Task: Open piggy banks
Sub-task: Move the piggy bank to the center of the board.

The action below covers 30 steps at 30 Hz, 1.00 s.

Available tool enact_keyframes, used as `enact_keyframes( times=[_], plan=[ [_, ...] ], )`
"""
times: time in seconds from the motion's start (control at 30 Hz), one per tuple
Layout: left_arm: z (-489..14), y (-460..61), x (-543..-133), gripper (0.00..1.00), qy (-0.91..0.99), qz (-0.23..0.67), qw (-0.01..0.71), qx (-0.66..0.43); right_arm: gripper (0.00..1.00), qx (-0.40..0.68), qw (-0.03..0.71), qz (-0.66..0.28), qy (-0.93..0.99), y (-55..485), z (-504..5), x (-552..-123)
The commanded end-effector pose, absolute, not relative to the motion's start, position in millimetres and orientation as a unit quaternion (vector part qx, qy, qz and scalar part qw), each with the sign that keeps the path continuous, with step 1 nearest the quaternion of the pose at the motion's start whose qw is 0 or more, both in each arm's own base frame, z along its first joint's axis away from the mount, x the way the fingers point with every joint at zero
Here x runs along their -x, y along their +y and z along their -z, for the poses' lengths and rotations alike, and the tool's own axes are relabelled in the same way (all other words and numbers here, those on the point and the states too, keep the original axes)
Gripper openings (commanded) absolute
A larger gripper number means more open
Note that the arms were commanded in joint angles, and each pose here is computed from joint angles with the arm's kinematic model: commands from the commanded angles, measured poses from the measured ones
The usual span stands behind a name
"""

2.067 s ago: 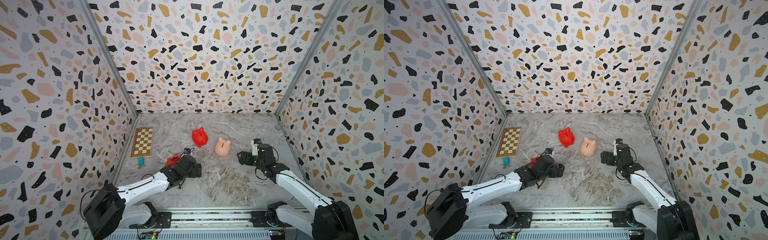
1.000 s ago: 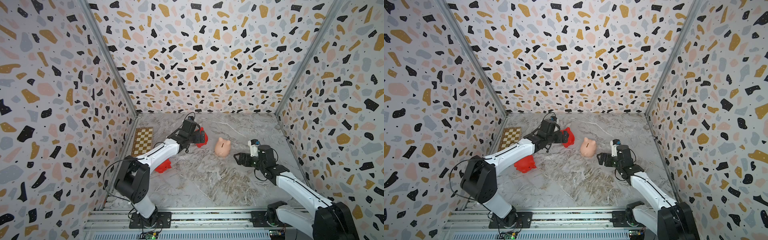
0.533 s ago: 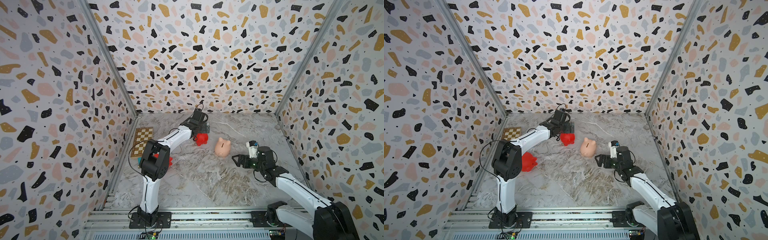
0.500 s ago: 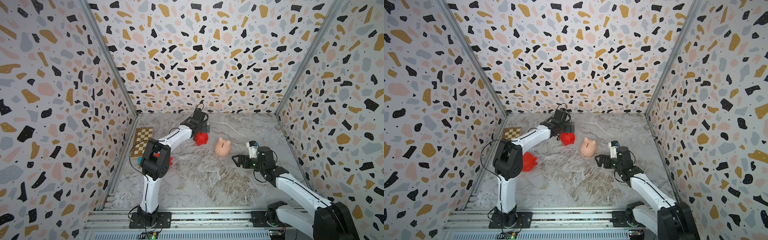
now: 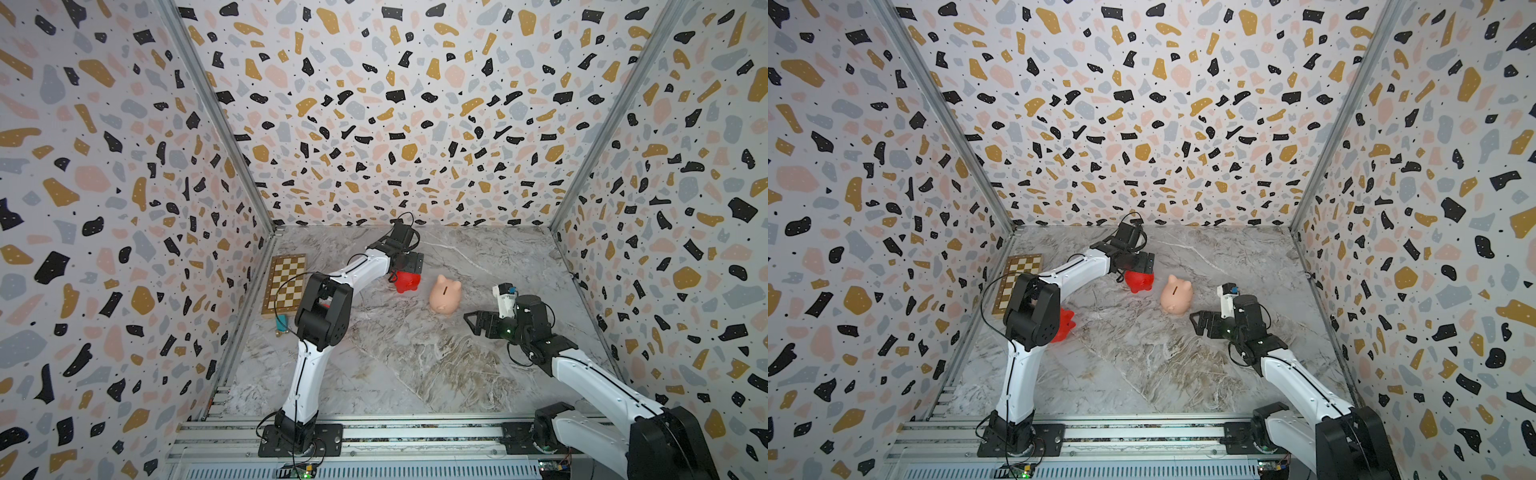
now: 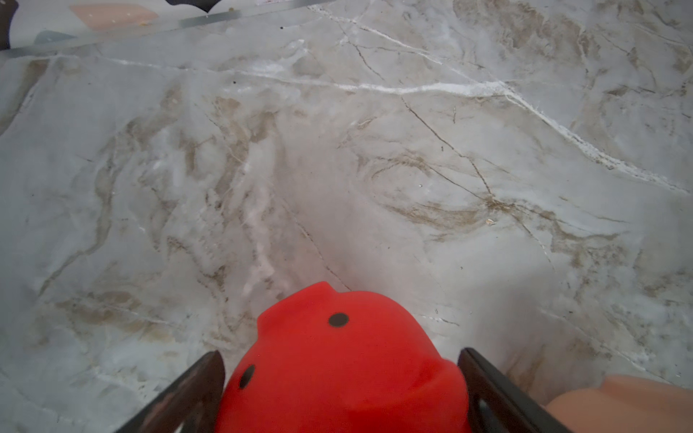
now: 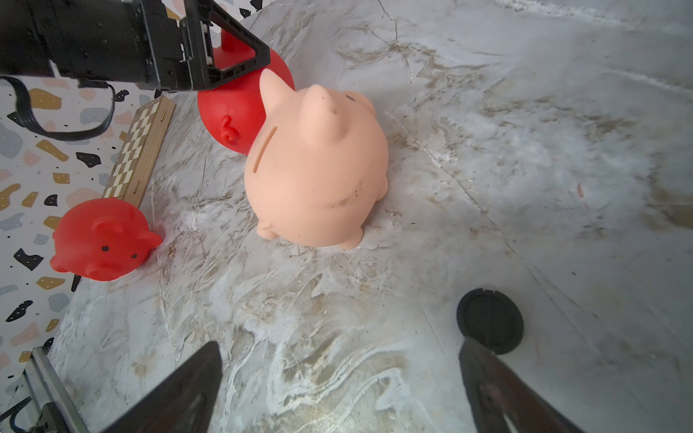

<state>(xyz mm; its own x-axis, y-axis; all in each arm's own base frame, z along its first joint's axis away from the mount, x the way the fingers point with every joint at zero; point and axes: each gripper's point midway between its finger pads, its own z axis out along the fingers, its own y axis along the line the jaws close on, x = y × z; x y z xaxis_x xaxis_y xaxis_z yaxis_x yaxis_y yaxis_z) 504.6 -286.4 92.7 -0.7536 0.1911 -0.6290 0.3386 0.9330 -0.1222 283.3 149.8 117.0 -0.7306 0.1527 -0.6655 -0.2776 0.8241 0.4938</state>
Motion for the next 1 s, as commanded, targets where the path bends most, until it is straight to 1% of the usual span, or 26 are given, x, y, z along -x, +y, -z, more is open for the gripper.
enact_keyframes(
  times=[0.0,0.17,0.33,0.43,0.53,0.6,0.7,0.73,0.8,0.97],
  plan=[
    [-90.8,-290.4,-470.7,0.92,0.931,0.135,0.291,-0.174,1.00,0.038,0.376,-0.305,0.874,153.2,-125.5,-282.4],
    [-97.1,-282.9,-430.8,0.92,0.929,0.144,0.288,-0.185,1.00,0.047,0.375,-0.310,0.872,159.8,-126.0,-281.3],
    [-104.1,-277.5,-390.9,0.93,0.930,0.167,0.279,-0.171,1.00,0.070,0.369,-0.312,0.873,175.3,-124.6,-276.8],
    [-106.9,-283.9,-367.8,0.93,0.931,0.187,0.271,-0.161,0.95,0.088,0.361,-0.310,0.875,188.3,-121.3,-273.1],
    [-107.6,-297.0,-345.4,0.93,0.931,0.228,0.248,-0.140,0.88,0.104,0.349,-0.314,0.877,202.1,-116.5,-268.3],
    [-116.2,-308.7,-330.1,0.94,0.925,0.252,0.248,-0.141,0.85,0.111,0.345,-0.310,0.879,209.7,-113.5,-265.4],
    [-133.4,-316.3,-317.9,0.96,0.916,0.258,0.267,-0.151,0.82,0.119,0.342,-0.312,0.878,217.6,-111.4,-262.0],
    [-139.2,-315.6,-316.5,0.99,0.914,0.258,0.274,-0.151,0.80,0.122,0.341,-0.313,0.878,220.5,-109.9,-260.6],
    [-149.9,-313.6,-314.9,0.99,0.910,0.262,0.285,-0.147,0.75,0.121,0.340,-0.309,0.880,221.9,-107.5,-261.2],
    [-162.6,-292.7,-313.6,0.99,0.912,0.238,0.311,-0.121,0.72,0.103,0.355,-0.261,0.892,210.5,-99.5,-271.7]
  ],
)
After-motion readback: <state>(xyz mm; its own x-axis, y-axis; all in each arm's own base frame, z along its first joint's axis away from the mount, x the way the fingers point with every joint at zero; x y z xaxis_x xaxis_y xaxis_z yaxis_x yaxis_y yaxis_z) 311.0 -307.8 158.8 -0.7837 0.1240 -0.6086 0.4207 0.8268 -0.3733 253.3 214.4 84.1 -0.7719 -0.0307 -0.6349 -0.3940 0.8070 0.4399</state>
